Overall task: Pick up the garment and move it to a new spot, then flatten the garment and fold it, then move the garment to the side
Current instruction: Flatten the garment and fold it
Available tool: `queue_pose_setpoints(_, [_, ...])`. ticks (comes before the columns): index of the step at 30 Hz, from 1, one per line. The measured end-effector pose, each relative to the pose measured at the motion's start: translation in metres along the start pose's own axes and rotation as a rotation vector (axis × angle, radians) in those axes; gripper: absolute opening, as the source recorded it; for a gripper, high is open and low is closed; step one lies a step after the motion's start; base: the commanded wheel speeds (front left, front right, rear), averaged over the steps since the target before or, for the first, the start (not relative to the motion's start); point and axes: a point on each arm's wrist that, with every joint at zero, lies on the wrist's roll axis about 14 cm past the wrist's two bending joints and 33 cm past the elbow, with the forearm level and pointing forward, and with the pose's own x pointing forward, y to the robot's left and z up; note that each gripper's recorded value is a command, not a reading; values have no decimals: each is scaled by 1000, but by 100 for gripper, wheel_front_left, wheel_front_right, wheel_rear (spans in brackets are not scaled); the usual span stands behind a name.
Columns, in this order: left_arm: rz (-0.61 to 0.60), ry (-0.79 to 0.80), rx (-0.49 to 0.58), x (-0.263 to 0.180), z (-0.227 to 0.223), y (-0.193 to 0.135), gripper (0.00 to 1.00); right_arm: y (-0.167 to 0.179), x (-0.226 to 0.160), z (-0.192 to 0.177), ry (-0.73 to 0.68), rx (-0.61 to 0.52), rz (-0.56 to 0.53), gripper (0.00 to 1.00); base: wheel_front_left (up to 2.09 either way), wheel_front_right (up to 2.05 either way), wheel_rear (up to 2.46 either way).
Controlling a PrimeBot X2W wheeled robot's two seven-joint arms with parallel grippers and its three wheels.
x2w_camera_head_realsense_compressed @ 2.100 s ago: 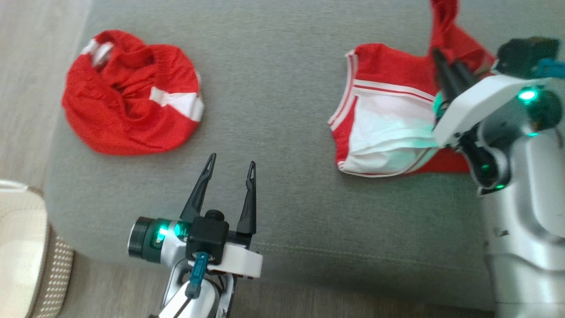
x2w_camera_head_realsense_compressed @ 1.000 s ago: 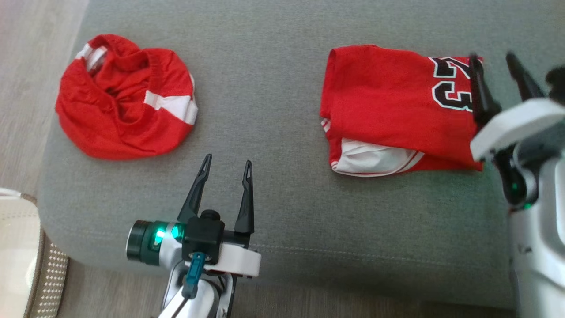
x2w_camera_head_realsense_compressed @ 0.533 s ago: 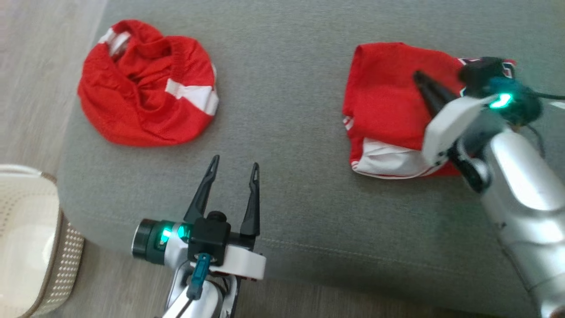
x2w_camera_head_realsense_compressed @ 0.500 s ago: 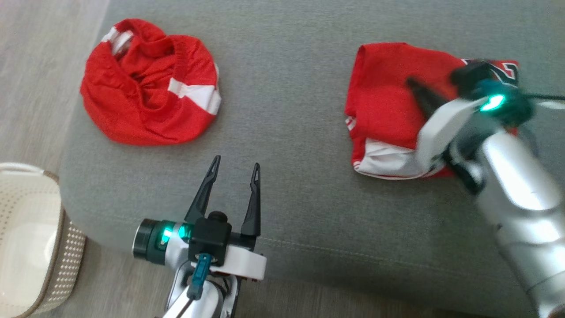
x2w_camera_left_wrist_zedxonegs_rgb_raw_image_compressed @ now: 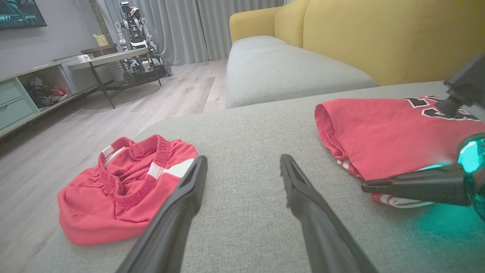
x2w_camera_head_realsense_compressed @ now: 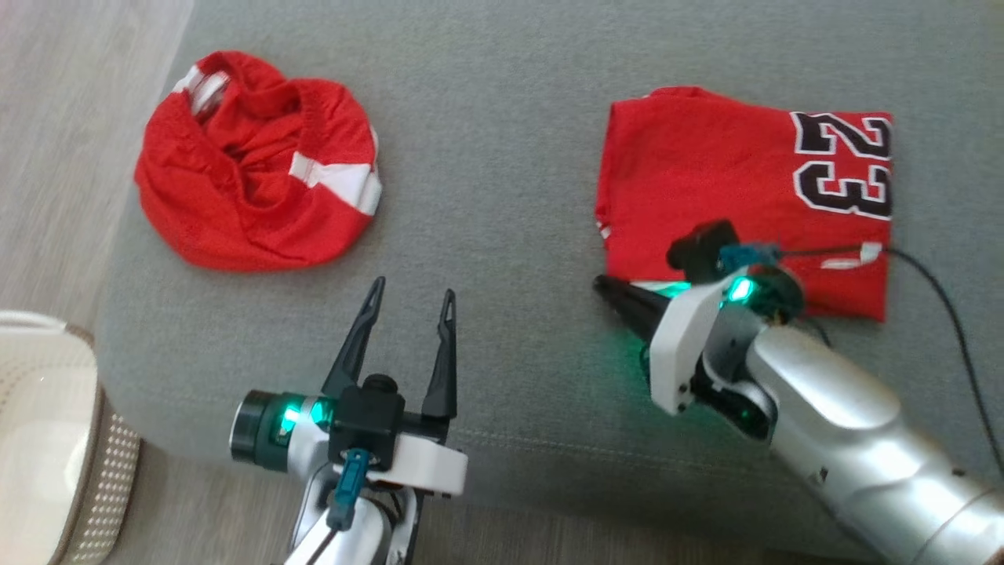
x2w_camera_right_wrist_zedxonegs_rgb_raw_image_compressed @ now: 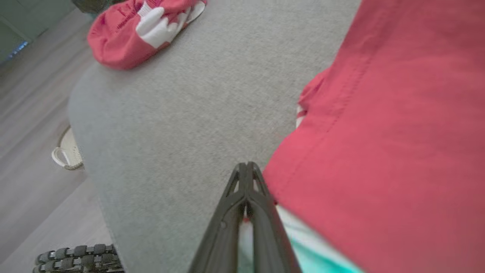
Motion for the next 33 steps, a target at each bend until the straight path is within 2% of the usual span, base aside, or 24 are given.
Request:
queue_pose_setpoints(2, [-3, -6, -1, 1, 2, -1, 100, 4, -6, 3, -49, 25, 6, 0, 0, 0, 0])
queue_pose_setpoints(3, [-1, -10, -2, 1, 3, -1, 100, 3, -9, 10, -99, 41, -1, 23, 0, 0, 0])
queue_pose_setpoints(4, [0, -15, -3, 2, 4, -1, 100, 1, -13, 17, -149, 45, -11, 100, 0, 0, 0])
queue_pose_setpoints(8, [8, -32, -28, 3, 10, 1, 100, -25, -37, 55, -342, 35, -106, 100, 0, 0, 0])
queue_pose_setpoints(10, [25, -39, -42, 1, 13, 5, 100, -55, -65, 82, -435, -43, -219, 100, 0, 0, 0])
queue_pose_setpoints(13, [31, -54, -67, -1, 19, 6, 100, -78, -109, 110, -580, -73, -347, 100, 0, 0, 0])
queue_pose_setpoints(17, [23, -69, -83, -2, 25, 7, 100, -90, -149, 94, -631, -72, -481, 100, 0, 0, 0])
queue_pose_setpoints(23, [-4, -96, -92, -13, 34, 2, 100, -78, -203, 59, -670, -69, -652, 100, 0, 0, 0])
queue_pose_setpoints(33, [-28, -131, -63, -37, 44, -2, 100, -55, -232, 25, -648, -44, -706, 100, 0, 0, 0])
